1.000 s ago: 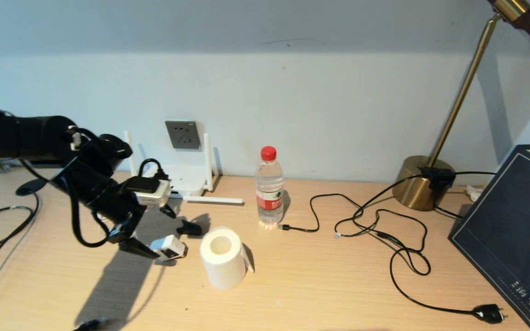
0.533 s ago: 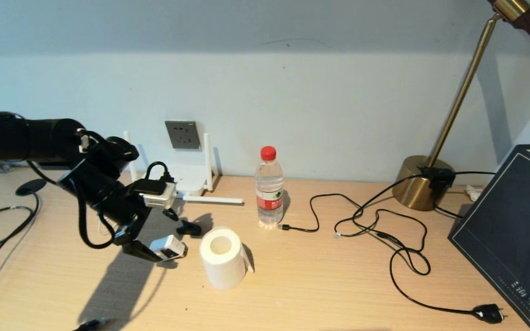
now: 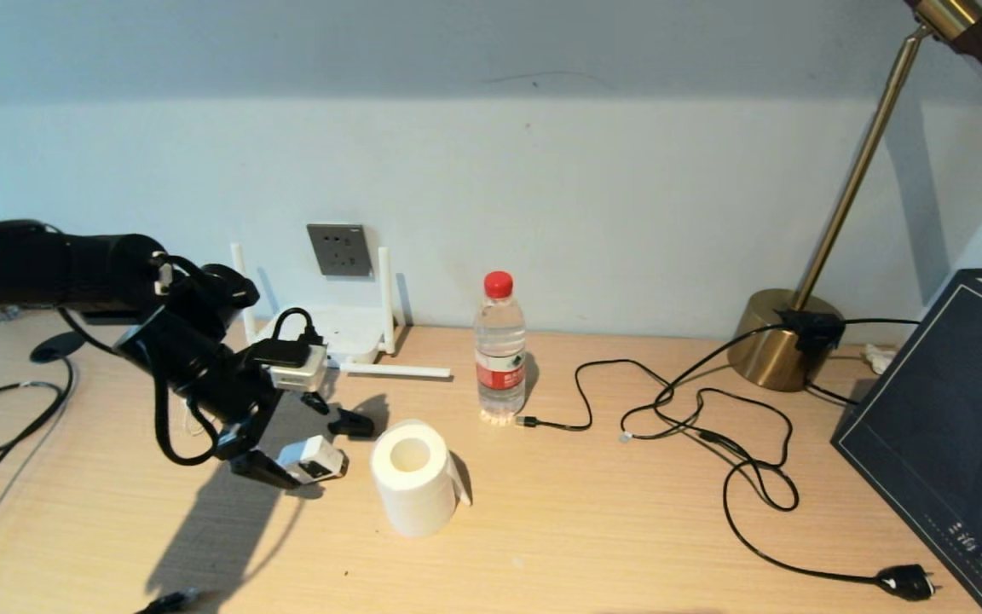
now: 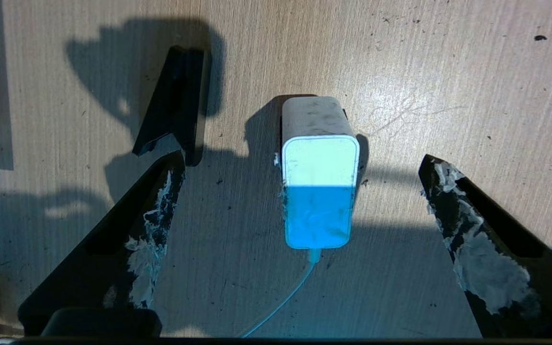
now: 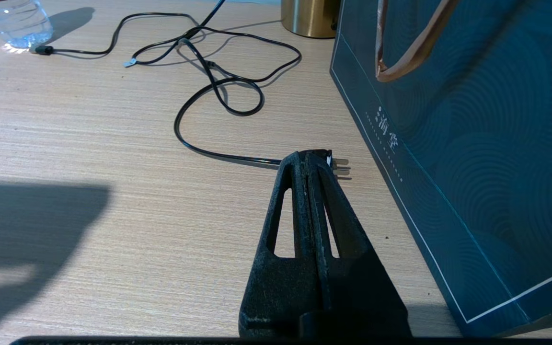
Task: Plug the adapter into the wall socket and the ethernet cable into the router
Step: Pick up plug
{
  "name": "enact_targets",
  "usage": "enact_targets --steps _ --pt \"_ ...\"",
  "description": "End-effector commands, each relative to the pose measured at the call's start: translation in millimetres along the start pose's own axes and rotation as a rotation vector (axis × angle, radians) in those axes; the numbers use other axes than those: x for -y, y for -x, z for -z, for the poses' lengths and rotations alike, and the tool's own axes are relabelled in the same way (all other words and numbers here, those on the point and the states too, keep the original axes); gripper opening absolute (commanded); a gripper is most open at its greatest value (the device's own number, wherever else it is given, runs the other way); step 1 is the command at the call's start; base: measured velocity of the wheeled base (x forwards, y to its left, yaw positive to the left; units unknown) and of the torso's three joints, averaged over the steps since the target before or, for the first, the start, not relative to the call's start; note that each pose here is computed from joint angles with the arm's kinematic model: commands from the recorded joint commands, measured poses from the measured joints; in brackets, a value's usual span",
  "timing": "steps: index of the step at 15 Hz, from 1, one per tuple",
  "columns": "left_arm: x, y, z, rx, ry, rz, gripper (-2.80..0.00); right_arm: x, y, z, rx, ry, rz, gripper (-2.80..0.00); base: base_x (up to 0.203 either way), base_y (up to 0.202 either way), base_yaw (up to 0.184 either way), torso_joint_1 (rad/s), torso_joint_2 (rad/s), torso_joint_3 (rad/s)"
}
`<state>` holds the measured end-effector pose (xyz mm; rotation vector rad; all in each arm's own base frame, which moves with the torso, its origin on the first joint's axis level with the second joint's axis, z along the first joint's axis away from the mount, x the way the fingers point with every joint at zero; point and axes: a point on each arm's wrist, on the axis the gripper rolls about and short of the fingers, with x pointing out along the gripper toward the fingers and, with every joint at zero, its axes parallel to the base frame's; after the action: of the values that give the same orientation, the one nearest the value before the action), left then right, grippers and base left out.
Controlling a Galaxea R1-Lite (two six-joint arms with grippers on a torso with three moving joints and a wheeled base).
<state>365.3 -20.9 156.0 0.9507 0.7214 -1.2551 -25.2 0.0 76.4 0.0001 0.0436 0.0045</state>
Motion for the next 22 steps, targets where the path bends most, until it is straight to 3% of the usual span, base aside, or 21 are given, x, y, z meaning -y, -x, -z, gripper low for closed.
enact_targets --steps 1,10,11,22 --pt "5.2 -6 3 0.002 0.031 0.008 0.0 0 0 0 -0.001 0.0 0.0 -2.8 0.0 0.0 0.0 0.0 0.0 0.0" --pt "4.2 -15 9 0.003 0.044 -0.011 0.0 0 0 0 -0.001 0.0 0.0 -2.8 0.0 0.0 0.0 0.0 0.0 0.0" --pt "4.2 -15 9 0.003 0.051 -0.011 -2.8 0 0 0 -0.001 0.0 -0.002 -2.8 0.0 0.0 0.0 0.0 0.0 0.0" --pt "3.5 -24 17 0.017 0.059 -0.079 -2.8 0 0 0 -0.001 0.0 0.0 -2.8 0.0 0.0 0.0 0.0 0.0 0.0"
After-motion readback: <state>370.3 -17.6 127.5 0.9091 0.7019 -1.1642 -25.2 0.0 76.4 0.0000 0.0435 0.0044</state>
